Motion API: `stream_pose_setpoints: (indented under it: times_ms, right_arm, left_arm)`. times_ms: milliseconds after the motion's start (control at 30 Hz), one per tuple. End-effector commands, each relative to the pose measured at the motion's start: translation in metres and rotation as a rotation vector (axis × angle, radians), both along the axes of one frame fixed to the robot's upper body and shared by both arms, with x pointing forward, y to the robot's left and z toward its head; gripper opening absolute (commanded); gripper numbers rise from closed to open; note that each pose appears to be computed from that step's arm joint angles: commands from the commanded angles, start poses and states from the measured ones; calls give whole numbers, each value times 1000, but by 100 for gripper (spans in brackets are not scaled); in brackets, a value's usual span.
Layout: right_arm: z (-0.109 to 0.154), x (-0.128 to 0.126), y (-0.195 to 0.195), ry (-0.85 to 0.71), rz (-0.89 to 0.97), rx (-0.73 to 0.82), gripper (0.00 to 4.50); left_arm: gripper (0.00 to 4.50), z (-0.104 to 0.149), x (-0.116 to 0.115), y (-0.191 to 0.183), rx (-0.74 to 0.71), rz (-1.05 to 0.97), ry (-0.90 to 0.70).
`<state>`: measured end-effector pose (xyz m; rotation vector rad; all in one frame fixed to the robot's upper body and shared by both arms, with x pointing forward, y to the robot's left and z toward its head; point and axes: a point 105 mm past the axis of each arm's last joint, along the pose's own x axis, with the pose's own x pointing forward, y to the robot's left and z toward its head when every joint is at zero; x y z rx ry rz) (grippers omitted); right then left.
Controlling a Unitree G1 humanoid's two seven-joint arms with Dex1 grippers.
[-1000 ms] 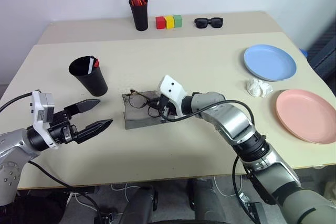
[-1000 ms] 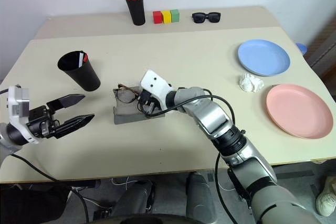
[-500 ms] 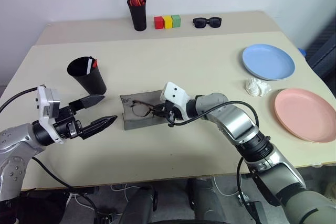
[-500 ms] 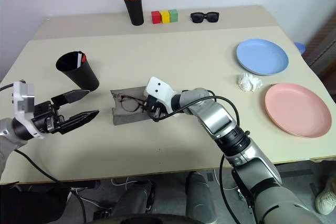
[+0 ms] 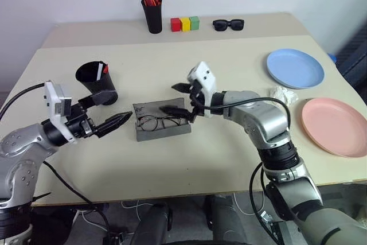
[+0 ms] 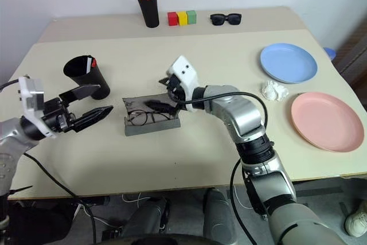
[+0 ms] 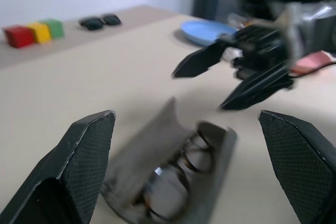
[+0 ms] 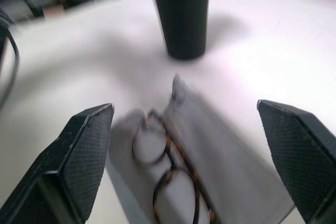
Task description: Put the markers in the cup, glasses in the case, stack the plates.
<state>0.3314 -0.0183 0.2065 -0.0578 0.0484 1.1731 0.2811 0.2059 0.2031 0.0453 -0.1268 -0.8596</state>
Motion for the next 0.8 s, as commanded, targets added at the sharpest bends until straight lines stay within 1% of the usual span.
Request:
stream_pose_setpoints:
  times_ms: [33, 67, 100, 200, 300, 333, 400, 533, 667, 733, 800]
  right_arm:
    - [16, -6, -13, -48, 4, 63, 450]
    - [14, -6, -16, -52, -3, 53, 450]
    - [10, -6, -19, -49, -9, 43, 450]
    - [0, -6, -26, -45, -42, 8, 450]
    - [-1, -8, -26, -49, -50, 2, 450]
    - [-1, -7, -26, -52, -54, 0, 450]
    - [-2, -7, -26, -56, -66, -2, 450]
    - [-4, -7, -25, -53, -86, -1, 450]
    - [-7, -8, -26, -51, -100, -6, 450]
    - [-8, -8, -27, -51, -107, -9, 450]
    - [-8, -8, -26, -55, -109, -12, 450]
  left_arm:
    - [397, 3, 20, -4, 1, 65, -34]
    - [365, 1, 24, -5, 2, 77, -27]
    - [319, -1, 33, -5, 17, 114, -28]
    - [168, -7, 66, -8, 13, 259, -15]
    - [5, -9, 83, -18, -32, 283, 17]
    - [5, -11, 86, -22, -40, 281, 30]
    - [5, -19, 91, -35, 7, 252, 48]
    - [5, -37, 101, -43, 73, 263, 164]
    - [5, -48, 100, -41, 135, 262, 274]
    - [5, -50, 97, -41, 164, 242, 308]
    - [5, -50, 91, -43, 159, 216, 362]
